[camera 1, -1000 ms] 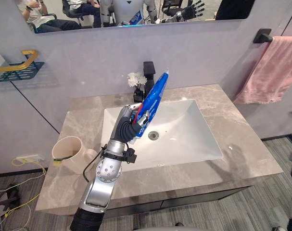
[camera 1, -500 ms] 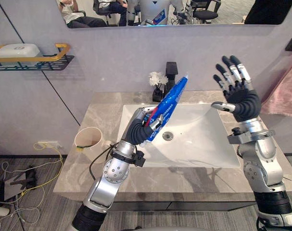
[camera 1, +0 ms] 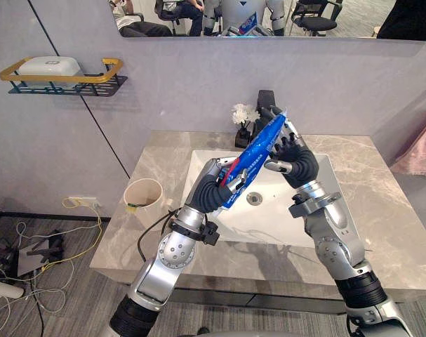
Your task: Organize washtable
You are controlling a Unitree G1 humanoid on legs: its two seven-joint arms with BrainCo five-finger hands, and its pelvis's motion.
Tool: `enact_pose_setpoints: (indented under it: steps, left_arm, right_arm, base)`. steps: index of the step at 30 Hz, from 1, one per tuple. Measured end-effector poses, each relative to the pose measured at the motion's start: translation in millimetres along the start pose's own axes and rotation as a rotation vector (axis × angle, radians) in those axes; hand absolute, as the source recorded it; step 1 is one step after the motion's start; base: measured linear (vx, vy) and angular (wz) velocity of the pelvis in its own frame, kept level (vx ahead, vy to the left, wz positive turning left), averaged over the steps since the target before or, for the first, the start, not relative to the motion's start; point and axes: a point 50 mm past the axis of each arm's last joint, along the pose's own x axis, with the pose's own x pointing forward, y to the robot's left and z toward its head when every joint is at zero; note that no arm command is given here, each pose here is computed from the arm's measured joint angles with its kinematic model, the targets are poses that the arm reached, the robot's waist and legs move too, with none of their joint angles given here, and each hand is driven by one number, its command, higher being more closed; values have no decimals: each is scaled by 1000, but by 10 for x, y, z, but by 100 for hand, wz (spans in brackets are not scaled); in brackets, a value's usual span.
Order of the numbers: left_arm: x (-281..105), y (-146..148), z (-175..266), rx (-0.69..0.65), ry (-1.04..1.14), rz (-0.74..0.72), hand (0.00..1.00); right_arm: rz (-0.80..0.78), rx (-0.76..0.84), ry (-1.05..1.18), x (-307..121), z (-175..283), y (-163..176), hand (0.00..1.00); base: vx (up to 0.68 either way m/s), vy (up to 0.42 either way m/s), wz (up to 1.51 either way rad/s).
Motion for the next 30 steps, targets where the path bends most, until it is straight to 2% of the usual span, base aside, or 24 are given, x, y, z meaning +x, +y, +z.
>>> enact_pose_setpoints:
  steps: [5, 13, 14, 30]
  left_arm:
    - [-3, -8, -32, -5, 15, 17, 100]
    - [-8, -95, -34, -27, 22, -8, 100]
    - [-10, -108, -54, -30, 31, -9, 100]
    - [-16, -195, -95, -61, 53, -2, 100]
  right_arm:
    - [-13, 78, 19, 11, -112, 16, 0]
    - [62, 191, 46, 88, -232, 204, 0]
    - [68, 202, 45, 102, -237, 226, 100]
    - [94, 217, 38, 205, -202, 294, 100]
  base:
    - [0, 0, 0]
    - [0, 0, 0]
    - [0, 0, 0]
    - [-6, 0, 0]
